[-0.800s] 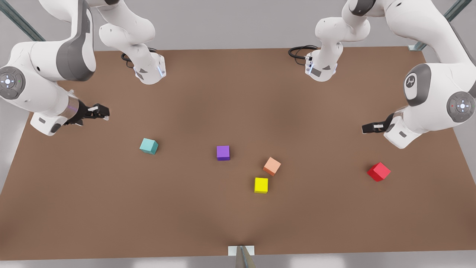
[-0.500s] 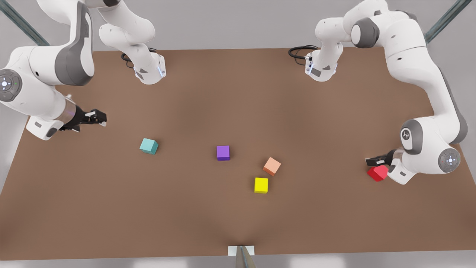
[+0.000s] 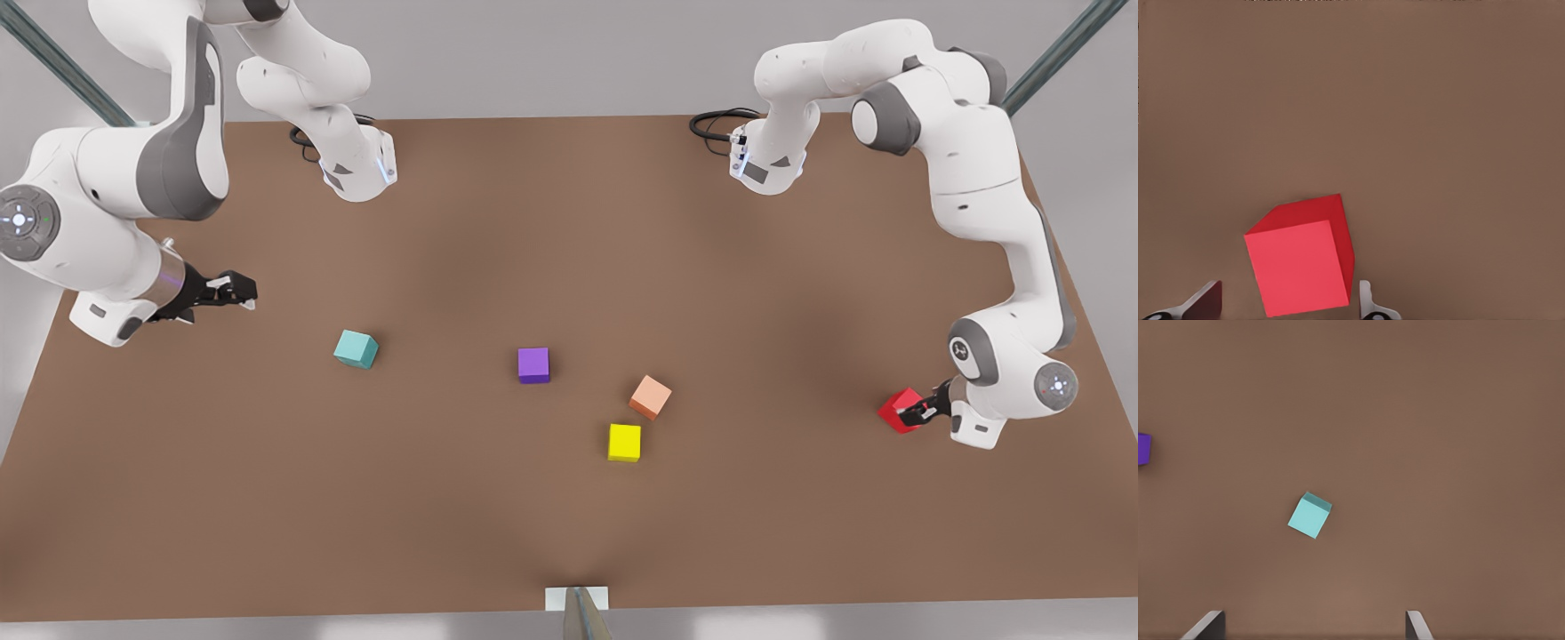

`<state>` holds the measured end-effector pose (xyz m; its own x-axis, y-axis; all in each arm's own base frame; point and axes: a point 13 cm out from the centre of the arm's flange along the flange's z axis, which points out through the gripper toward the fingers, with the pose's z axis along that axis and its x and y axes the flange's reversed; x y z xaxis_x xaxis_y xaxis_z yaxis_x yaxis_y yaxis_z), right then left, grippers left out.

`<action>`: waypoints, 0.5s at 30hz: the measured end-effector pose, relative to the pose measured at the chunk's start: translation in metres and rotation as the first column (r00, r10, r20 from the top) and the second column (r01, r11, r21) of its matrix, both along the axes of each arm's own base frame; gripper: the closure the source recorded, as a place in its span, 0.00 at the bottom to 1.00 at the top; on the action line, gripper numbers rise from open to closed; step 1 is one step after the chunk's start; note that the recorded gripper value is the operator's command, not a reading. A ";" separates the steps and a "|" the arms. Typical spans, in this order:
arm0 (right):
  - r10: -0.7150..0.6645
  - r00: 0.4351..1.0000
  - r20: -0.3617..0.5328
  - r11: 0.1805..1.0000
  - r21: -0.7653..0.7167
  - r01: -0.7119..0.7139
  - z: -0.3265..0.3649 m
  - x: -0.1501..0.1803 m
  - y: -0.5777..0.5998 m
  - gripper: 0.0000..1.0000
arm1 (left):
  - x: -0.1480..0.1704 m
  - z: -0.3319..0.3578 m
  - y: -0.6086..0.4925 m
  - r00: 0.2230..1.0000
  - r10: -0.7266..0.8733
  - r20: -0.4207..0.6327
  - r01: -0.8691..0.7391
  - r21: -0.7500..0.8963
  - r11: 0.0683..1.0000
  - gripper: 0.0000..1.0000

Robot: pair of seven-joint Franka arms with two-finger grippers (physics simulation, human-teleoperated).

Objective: Pick up red wooden cube and pass to hand red wooden cube and place in blue wooden cube

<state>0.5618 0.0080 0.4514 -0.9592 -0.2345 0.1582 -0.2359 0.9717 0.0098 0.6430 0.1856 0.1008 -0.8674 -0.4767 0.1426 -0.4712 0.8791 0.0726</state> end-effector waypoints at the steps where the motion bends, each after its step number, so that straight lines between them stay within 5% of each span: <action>1: 0.001 1.000 -0.001 1.000 0.000 -0.001 -0.001 0.000 0.000 0.00 | 0.001 -0.005 0.002 1.000 0.007 0.008 -0.007 0.005 1.000 0.00; 15: 0.011 1.000 -0.012 1.000 -0.002 -0.011 -0.007 0.001 0.000 0.00 | 0.000 -0.057 0.008 0.995 0.093 0.028 -0.094 0.020 0.995 0.00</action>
<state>0.5624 0.0076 0.4449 -0.9544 -0.2450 0.1704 -0.2468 0.9690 0.0108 0.6431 0.1939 0.0434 -0.8222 -0.5587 0.1090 -0.5535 0.8293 0.0767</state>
